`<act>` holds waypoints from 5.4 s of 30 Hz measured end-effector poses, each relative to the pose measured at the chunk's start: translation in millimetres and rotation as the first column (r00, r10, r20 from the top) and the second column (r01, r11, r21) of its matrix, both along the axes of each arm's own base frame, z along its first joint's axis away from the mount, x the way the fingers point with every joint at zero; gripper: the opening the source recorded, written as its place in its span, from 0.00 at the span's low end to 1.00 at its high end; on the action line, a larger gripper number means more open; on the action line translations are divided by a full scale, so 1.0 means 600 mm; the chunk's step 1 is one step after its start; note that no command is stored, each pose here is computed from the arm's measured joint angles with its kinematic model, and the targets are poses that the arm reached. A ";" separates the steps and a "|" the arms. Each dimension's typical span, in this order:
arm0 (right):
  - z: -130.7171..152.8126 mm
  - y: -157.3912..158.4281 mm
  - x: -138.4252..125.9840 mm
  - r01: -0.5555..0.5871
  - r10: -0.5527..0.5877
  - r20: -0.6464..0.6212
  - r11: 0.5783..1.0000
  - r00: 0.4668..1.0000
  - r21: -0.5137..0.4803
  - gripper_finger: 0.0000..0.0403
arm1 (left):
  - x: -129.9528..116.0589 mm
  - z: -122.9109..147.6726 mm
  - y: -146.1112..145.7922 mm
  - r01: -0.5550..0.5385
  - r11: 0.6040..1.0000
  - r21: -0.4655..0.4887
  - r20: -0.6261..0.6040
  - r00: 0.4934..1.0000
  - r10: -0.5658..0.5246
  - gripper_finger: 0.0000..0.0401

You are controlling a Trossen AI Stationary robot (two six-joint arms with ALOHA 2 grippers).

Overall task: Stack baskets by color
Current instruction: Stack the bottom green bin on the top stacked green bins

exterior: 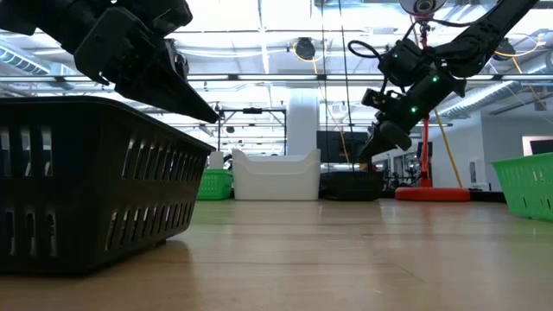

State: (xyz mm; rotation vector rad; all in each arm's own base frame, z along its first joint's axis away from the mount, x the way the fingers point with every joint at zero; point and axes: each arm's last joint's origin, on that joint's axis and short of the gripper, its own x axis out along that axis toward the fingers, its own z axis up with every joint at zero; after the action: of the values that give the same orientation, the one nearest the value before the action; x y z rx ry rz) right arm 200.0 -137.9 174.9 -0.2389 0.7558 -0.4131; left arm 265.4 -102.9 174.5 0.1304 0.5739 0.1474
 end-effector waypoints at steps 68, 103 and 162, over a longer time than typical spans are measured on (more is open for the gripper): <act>0.107 0.599 -0.034 0.033 0.083 -0.171 0.812 0.982 0.582 0.25 | -0.043 0.010 -0.089 0.082 0.997 0.009 0.099 0.992 -0.082 0.46; 0.001 0.586 -0.127 0.192 -0.019 -0.407 0.901 0.913 0.388 0.02 | -0.026 0.032 -0.087 0.098 0.995 0.029 0.190 0.976 -0.102 0.46; 0.159 0.405 0.147 -0.113 0.148 -0.226 0.980 0.963 0.161 0.01 | 0.181 0.111 -0.011 0.160 0.903 0.399 -0.034 0.987 -0.160 0.37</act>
State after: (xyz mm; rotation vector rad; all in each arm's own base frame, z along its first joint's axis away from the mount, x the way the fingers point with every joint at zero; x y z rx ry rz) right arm 288.2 105.0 270.2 -0.2007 0.9954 -0.2029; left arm 374.0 -109.6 240.8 0.5764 0.5254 0.1028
